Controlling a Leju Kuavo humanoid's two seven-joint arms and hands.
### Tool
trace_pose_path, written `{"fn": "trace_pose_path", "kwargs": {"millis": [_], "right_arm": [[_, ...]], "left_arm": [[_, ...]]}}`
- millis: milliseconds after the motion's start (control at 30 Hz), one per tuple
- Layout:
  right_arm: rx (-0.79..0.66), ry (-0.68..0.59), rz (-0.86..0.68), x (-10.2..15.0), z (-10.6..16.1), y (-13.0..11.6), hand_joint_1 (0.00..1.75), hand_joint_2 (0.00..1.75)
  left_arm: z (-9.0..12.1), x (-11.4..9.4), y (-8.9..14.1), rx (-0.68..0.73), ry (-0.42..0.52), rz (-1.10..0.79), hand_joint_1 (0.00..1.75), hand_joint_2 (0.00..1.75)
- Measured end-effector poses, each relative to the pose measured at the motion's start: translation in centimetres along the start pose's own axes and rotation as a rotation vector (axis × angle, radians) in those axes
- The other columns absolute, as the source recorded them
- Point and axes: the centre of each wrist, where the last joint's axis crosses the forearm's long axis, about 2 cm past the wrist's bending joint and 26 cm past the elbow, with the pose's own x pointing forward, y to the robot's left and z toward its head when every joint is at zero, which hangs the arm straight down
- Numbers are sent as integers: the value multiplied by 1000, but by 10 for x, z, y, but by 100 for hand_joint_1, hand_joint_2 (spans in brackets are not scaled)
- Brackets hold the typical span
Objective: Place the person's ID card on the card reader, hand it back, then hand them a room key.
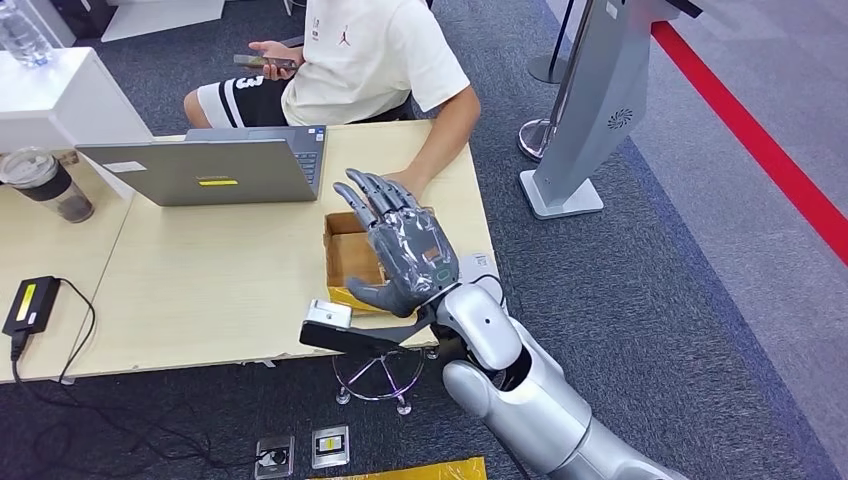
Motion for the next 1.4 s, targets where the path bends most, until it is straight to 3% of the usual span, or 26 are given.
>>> {"fn": "trace_pose_path", "kwargs": {"millis": [433, 933, 1400], "right_arm": [[4, 8, 121, 9, 35, 40, 0, 175], [109, 136, 149, -11, 48, 70, 0, 175], [191, 210, 188, -29, 53, 82, 0, 175]], "left_arm": [[0, 0, 0, 22, 5, 24, 0, 175], [0, 0, 0, 8, -5, 2, 0, 175], [0, 2, 1, -3, -20, -11, 0, 175]]}}
